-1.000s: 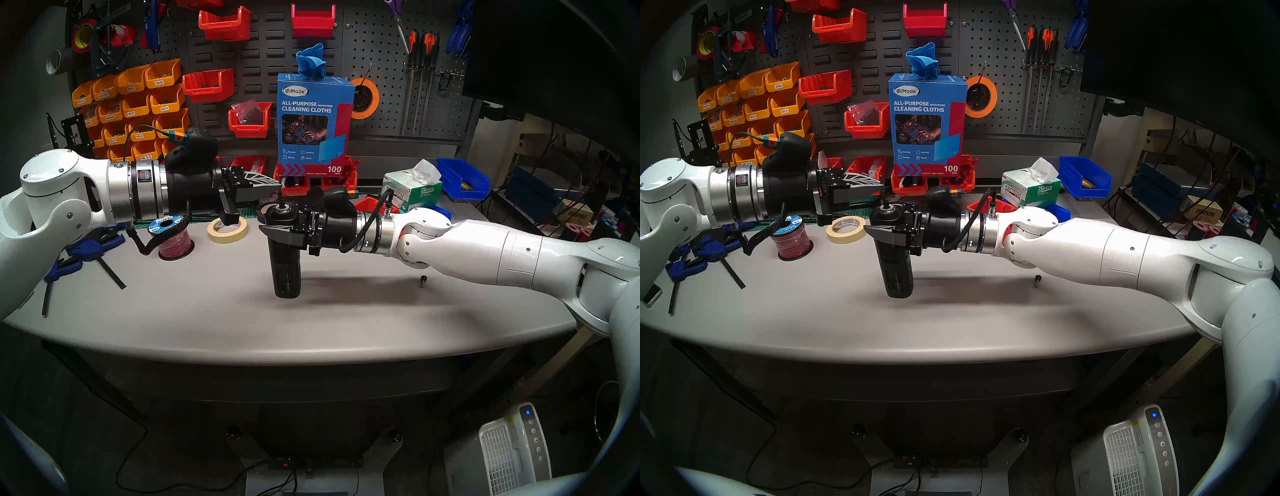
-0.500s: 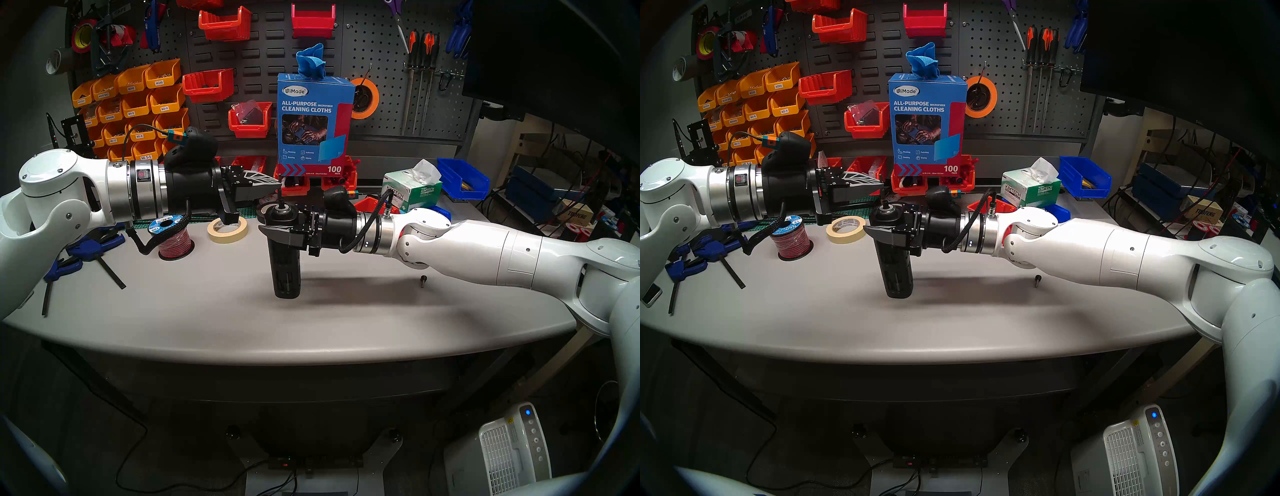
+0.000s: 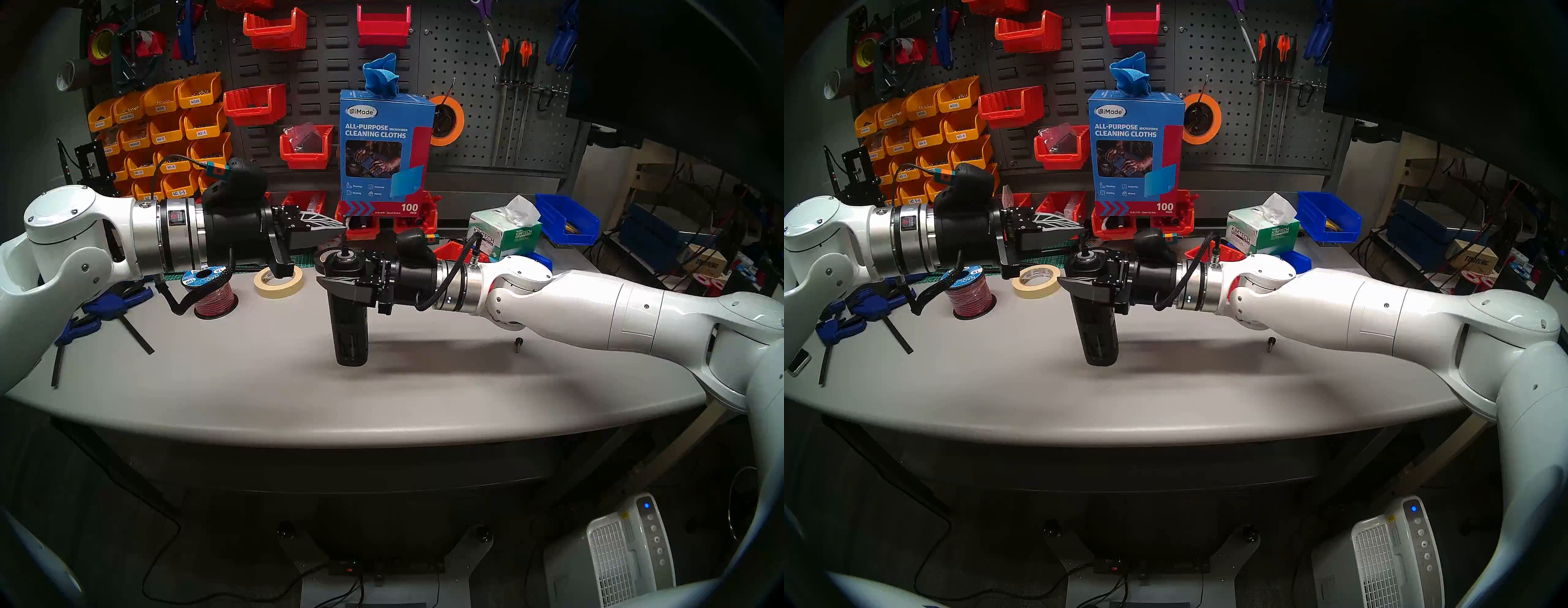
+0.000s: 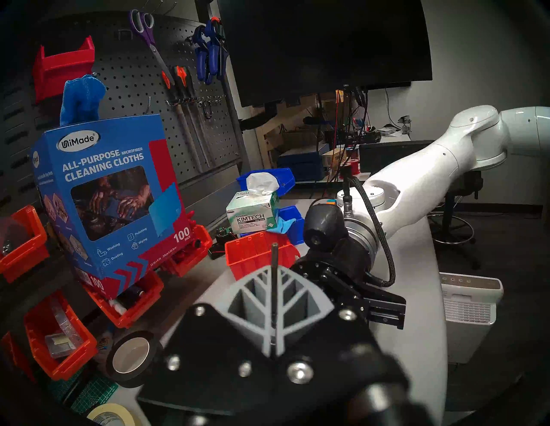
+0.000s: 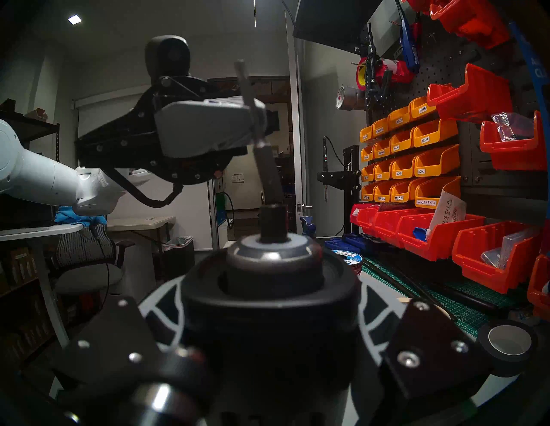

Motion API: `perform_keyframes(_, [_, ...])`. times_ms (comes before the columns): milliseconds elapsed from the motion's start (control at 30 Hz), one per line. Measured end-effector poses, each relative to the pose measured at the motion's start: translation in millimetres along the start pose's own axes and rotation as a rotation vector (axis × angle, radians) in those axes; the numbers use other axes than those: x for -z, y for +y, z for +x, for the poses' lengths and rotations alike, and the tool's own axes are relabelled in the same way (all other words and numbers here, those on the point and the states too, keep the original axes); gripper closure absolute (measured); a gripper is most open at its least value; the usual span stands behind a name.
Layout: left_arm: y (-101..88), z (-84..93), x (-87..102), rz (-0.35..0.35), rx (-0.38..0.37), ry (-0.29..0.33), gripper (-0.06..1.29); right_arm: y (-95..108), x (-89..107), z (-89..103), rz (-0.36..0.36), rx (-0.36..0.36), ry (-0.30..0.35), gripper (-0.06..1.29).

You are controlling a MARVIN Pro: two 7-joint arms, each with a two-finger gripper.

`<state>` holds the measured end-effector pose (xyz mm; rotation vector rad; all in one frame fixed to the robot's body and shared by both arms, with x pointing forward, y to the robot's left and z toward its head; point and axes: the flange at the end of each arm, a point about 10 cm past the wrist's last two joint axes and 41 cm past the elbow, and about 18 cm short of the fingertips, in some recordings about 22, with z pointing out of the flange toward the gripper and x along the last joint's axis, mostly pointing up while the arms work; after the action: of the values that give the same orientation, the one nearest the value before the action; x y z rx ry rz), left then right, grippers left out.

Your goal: Pick a screwdriver bit and insert it into the screwdriver

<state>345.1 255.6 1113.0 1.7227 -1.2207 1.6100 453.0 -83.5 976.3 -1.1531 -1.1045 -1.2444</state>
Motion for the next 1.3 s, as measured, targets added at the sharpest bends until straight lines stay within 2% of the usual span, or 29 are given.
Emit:
perform_keyframes(567, [0.2,-2.0,1.5,-0.021,0.009,0.004,1.25,-1.3,0.4,-0.7,0.013,-0.011,0.002,0.57])
perform_keyframes(1300, [-2.5,-1.9,5.0,-0.016,0.006,-0.005,1.25,-2.6,0.9,-0.9,0.016,-0.015,0.004,0.57])
